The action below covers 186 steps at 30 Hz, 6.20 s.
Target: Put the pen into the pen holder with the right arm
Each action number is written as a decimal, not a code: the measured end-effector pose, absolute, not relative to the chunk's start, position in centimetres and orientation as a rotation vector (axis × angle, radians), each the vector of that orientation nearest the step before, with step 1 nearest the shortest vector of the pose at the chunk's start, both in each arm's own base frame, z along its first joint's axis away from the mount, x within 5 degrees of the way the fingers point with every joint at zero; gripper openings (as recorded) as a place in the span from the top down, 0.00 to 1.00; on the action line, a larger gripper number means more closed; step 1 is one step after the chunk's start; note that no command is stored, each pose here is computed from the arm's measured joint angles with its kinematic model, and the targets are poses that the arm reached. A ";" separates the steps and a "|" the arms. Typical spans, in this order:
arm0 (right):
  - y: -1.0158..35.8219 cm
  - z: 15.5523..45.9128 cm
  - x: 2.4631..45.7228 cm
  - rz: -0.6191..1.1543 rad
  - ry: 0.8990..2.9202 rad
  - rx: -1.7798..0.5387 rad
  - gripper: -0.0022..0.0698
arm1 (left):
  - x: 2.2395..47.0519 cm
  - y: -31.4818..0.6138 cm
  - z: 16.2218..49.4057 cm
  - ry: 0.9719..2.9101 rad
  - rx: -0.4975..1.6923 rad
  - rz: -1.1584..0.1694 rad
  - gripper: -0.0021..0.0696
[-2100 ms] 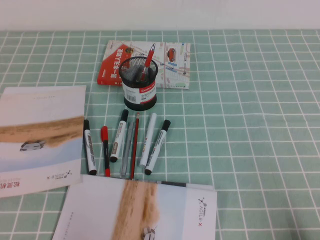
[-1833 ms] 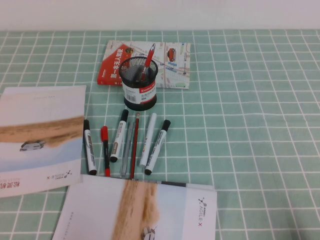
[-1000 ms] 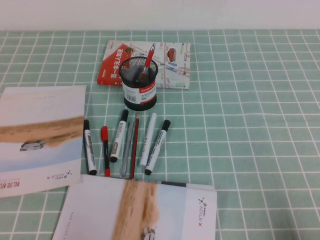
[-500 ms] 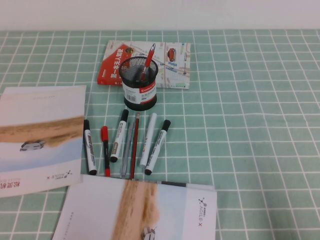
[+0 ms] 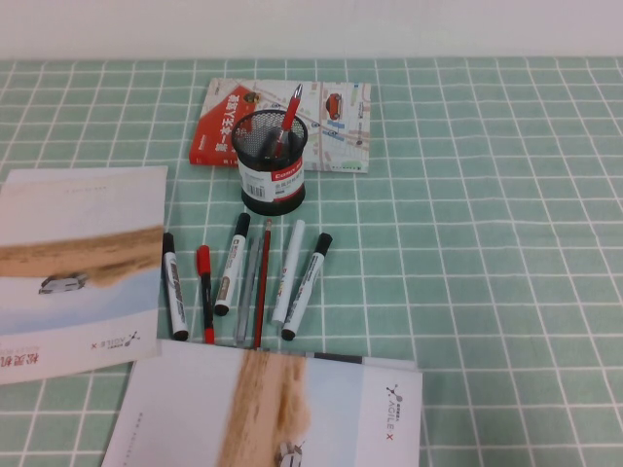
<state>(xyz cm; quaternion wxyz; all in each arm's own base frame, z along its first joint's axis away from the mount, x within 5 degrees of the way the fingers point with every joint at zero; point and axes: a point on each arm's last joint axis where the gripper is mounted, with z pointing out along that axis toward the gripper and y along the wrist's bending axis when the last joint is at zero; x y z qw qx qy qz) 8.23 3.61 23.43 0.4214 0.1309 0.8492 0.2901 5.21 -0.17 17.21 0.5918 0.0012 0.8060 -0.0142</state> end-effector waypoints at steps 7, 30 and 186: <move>4.4 24.8 13.6 0.621 2.467 0.264 1.00 | 5.2 -0.2 17.2 1.875 0.003 -0.033 0.98; 25.1 23.2 30.3 0.545 2.677 -0.251 1.00 | 5.2 -0.2 17.2 1.875 0.003 -0.033 0.98; 9.0 34.5 9.8 0.610 1.999 -0.637 1.00 | 5.2 -0.2 17.2 1.875 0.013 -0.040 0.98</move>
